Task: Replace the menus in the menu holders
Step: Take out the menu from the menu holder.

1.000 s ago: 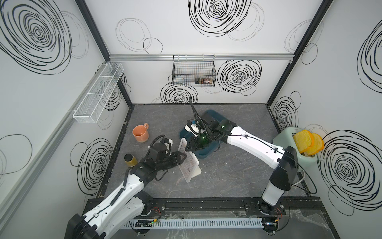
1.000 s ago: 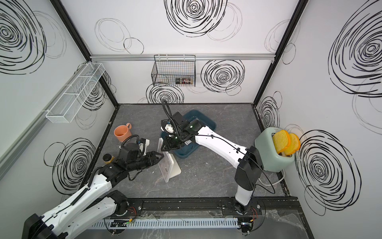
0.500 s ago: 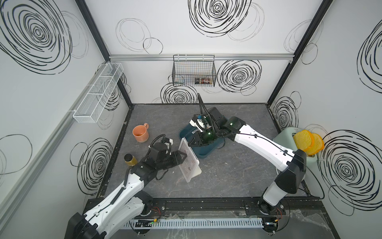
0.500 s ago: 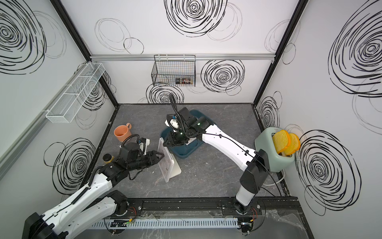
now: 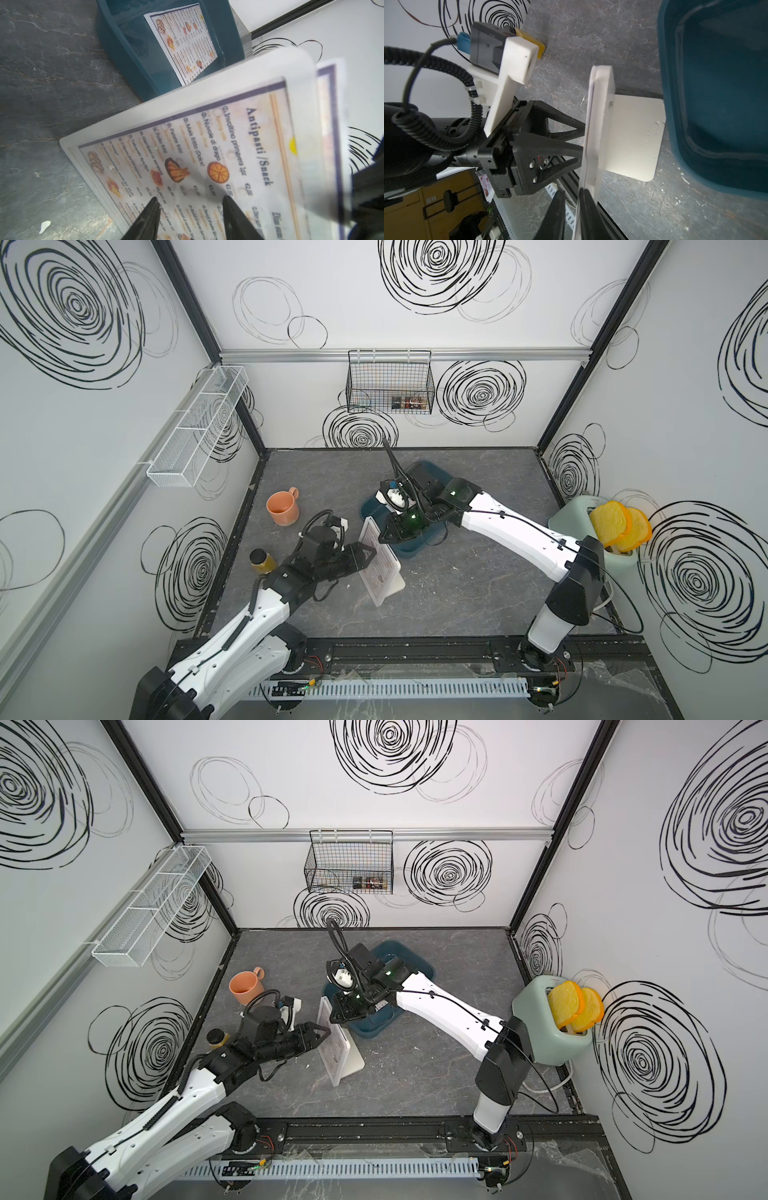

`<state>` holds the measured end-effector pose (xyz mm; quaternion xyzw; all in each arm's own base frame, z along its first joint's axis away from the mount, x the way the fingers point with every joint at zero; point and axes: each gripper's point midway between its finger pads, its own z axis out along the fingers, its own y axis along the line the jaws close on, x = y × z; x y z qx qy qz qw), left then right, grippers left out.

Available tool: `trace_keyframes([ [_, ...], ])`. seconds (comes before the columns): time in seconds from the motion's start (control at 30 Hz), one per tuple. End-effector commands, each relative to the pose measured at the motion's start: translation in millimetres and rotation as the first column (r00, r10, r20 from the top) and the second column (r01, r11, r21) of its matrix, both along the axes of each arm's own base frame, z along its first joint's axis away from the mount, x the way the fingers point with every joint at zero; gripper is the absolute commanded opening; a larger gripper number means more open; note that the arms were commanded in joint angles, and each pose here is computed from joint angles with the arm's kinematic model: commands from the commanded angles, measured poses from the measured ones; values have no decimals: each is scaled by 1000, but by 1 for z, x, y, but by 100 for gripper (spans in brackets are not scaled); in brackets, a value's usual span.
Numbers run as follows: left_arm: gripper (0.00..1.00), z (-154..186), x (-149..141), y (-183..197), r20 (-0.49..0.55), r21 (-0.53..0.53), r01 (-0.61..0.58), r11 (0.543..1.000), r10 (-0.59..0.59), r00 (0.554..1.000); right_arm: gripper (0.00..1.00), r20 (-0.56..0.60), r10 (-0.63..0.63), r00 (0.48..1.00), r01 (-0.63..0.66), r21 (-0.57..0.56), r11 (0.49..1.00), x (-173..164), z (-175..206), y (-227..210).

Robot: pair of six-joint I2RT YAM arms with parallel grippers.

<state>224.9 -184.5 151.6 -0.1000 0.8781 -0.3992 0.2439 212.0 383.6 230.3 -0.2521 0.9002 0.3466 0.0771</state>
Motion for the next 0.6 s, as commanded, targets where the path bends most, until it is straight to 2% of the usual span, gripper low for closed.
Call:
trace_keyframes([
  [0.0,53,22,8,-7,68,-36,13,999,-10,998,9,3,7,1000,-7,-5,1000,-1,5,1],
  [0.13,53,22,8,-7,67,-34,12,999,-10,998,0,0,6,1000,-6,-5,1000,-1,5,1],
  [0.57,54,23,7,-6,69,-28,8,1000,-6,998,0,62,1,998,-2,12,1000,3,39,-3],
])
